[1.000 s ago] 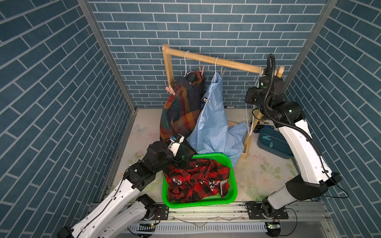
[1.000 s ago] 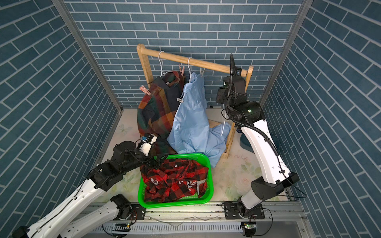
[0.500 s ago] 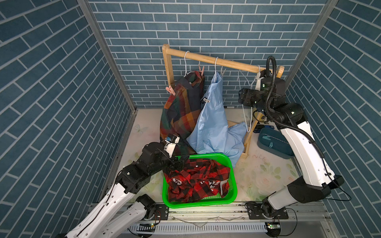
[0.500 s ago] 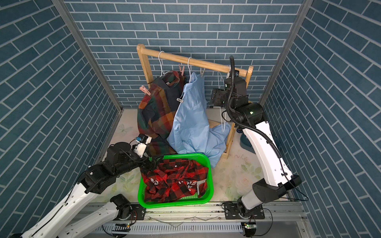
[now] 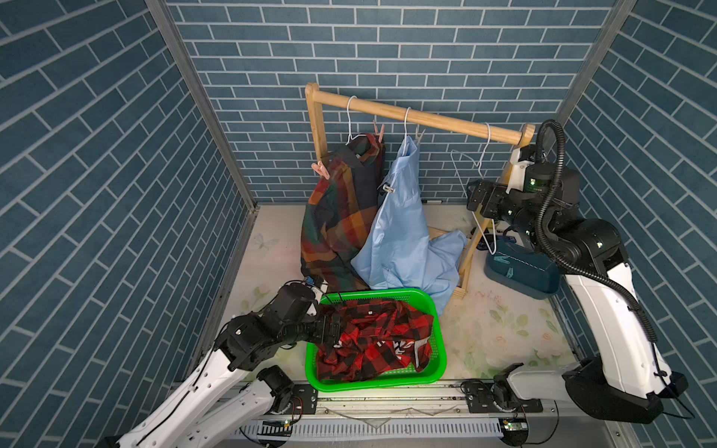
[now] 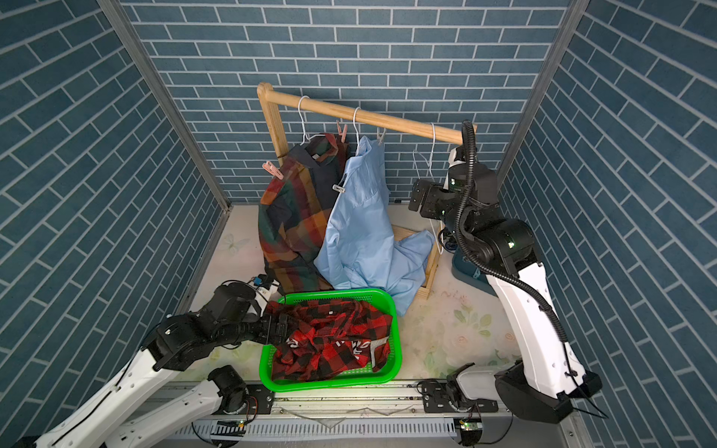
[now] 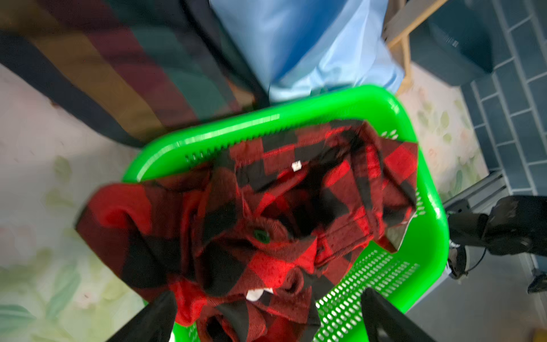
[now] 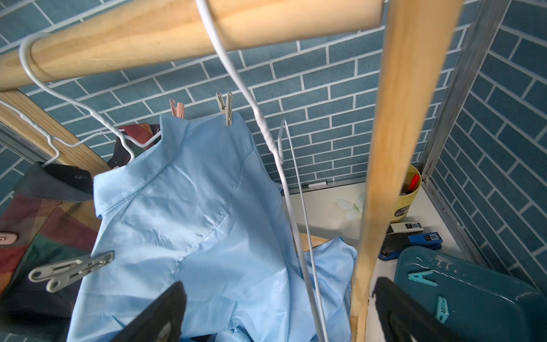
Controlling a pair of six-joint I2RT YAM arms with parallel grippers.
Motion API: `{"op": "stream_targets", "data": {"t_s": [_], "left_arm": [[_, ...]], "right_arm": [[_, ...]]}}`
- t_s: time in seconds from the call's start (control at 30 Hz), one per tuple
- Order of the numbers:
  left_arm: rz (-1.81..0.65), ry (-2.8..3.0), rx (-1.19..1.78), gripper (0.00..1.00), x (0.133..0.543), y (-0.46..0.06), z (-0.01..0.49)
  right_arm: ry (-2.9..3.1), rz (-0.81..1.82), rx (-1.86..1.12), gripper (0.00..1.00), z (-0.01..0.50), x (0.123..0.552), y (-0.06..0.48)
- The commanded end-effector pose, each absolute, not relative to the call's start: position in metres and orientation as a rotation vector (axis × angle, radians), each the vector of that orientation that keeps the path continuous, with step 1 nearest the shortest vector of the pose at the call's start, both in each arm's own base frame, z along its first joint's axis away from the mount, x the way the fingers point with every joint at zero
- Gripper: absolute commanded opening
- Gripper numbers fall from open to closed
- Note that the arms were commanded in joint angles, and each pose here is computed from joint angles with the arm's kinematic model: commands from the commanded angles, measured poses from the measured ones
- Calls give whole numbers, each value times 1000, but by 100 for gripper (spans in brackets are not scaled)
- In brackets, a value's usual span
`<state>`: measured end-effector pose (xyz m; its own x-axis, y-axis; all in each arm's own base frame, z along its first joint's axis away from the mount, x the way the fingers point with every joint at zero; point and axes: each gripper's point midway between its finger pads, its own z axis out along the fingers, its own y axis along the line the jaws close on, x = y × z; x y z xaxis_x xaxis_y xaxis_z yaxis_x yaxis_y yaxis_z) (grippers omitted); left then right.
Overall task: Remove the clothespins securing long-sleeve shirts to the hanger
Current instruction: Place the hanger on the clothesline, then adjust the long-sleeve shirt at the bin.
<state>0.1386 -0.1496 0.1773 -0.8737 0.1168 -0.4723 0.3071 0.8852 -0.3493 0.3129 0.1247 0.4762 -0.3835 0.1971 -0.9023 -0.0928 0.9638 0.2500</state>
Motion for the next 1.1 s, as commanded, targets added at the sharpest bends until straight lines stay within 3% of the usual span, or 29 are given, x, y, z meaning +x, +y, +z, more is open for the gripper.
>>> {"op": "stream_targets", "data": {"t_s": [0.0,0.33,0.67,0.9,1.07], "left_arm": [[-514,2682,264,100,136,-164,156],[-448,2778,412,100,143,-233,90],[-473,2852,560,100,138,-298,38],[-378,2827,654,100,143,-309,47],[-237,2716,741,100,152,-274,109]], "right_arm": [[1987,297,78,99,465,299,119],[1987,223,25,99,469,261,91],[1961,189,15,99,471,253,81],[1967,236,-17,99,468,262,96],[1973,299,-57,99,468,268,111]]}}
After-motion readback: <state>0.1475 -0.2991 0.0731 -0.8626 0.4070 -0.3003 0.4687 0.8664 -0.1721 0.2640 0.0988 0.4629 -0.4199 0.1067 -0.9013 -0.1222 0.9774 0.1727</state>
